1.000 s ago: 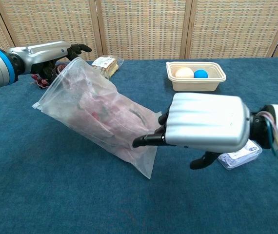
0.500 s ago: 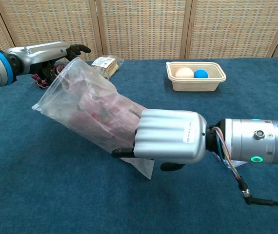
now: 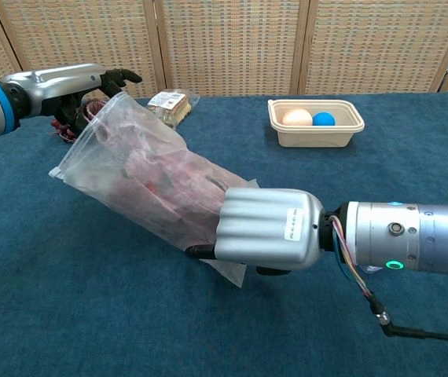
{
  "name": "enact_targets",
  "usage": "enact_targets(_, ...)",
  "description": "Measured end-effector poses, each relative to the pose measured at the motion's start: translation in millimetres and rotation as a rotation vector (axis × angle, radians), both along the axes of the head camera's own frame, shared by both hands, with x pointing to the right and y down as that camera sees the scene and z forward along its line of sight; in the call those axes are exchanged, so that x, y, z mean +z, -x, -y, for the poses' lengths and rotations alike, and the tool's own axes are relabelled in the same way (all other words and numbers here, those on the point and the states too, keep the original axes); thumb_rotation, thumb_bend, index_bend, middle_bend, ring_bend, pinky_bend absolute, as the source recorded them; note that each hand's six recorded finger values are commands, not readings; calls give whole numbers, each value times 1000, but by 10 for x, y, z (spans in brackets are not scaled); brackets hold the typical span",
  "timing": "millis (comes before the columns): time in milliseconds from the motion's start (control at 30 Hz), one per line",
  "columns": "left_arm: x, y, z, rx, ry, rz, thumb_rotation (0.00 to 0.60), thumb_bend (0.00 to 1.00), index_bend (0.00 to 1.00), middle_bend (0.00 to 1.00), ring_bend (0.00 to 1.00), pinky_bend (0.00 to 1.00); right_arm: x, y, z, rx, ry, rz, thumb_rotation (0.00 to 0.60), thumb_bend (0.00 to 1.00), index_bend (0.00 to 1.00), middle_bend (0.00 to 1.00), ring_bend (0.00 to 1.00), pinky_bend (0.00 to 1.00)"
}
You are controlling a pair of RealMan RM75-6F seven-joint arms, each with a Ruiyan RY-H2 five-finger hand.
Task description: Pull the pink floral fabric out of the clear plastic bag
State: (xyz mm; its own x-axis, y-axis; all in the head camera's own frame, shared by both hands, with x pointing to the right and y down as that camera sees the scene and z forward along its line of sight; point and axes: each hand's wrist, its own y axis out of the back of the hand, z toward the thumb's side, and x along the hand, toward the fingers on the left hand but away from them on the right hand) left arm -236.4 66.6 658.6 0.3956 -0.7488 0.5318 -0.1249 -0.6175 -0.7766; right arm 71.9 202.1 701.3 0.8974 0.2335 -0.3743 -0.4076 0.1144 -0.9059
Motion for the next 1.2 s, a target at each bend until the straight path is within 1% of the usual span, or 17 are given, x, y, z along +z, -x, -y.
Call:
enact_targets(267,2,11,-5,-1,5,-11,600,405,678,0,0,0,104,29,11,11,-8,-26,600,348,187,698,668,873)
enact_targets(633,29,47,-9,-8,13,-10,600,405,677,0,0,0,177,68,26,22,-20,-24,600,347,251,735,702,901)
enact_targets(767,39,56,-11,-12,17,-13,600,405,677,0,0,0,219,76,30,32,-20,-28,600,349,257,741,705,903)
enact_targets(867,41,58,-10,-13,19,-16,600,405,677,0,0,0,233,85,33,37,-19,-26,600,388,267,746,706,903)
enact_targets(933,42,62,-7,-13,19,-16,600,405,677,0,0,0,246,96,34,44,-16,-24,600,441,278,748,707,903)
enact_targets(1000,44,62,-8,-12,19,-17,600,405,677,0,0,0,257,110,33,50,-13,-20,600,472,300,749,707,903)
enact_targets(1067,48,64,-10,-10,19,-16,600,405,678,0,0,0,259,118,32,53,-12,-16,600,493,329,750,708,903)
enact_targets(1200,57,65,-13,-12,22,-17,600,405,678,0,0,0,264,126,34,56,-9,-11,600,507,338,751,708,903)
